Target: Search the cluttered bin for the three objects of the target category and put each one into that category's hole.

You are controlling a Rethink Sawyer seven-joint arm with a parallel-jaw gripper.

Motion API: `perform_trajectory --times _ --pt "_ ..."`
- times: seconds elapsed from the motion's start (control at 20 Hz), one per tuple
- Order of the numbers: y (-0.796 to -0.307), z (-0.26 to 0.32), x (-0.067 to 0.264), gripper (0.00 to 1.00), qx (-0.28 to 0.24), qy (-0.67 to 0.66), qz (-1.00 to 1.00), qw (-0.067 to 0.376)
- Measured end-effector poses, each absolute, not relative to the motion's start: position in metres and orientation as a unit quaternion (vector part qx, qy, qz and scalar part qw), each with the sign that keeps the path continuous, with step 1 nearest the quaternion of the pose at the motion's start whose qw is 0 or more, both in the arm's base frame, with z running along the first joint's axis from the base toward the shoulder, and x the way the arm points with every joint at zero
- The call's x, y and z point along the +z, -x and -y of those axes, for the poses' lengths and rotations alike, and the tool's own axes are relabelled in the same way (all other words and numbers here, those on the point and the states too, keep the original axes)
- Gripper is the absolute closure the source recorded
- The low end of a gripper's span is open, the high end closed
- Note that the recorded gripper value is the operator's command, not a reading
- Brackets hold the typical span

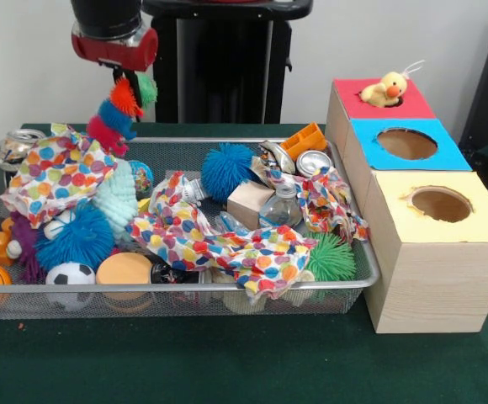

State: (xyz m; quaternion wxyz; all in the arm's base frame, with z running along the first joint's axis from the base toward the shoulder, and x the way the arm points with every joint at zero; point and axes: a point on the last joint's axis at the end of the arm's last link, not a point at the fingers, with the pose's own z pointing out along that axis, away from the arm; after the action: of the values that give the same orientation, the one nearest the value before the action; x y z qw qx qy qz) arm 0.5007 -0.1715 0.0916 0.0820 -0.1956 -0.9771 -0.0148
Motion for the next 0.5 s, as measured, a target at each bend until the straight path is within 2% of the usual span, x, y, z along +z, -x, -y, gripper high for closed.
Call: perform_trajectory --times 0.5 --pt "-0.506 0.180 0.067 1.00 -0.010 0.169 0.984 0.051"
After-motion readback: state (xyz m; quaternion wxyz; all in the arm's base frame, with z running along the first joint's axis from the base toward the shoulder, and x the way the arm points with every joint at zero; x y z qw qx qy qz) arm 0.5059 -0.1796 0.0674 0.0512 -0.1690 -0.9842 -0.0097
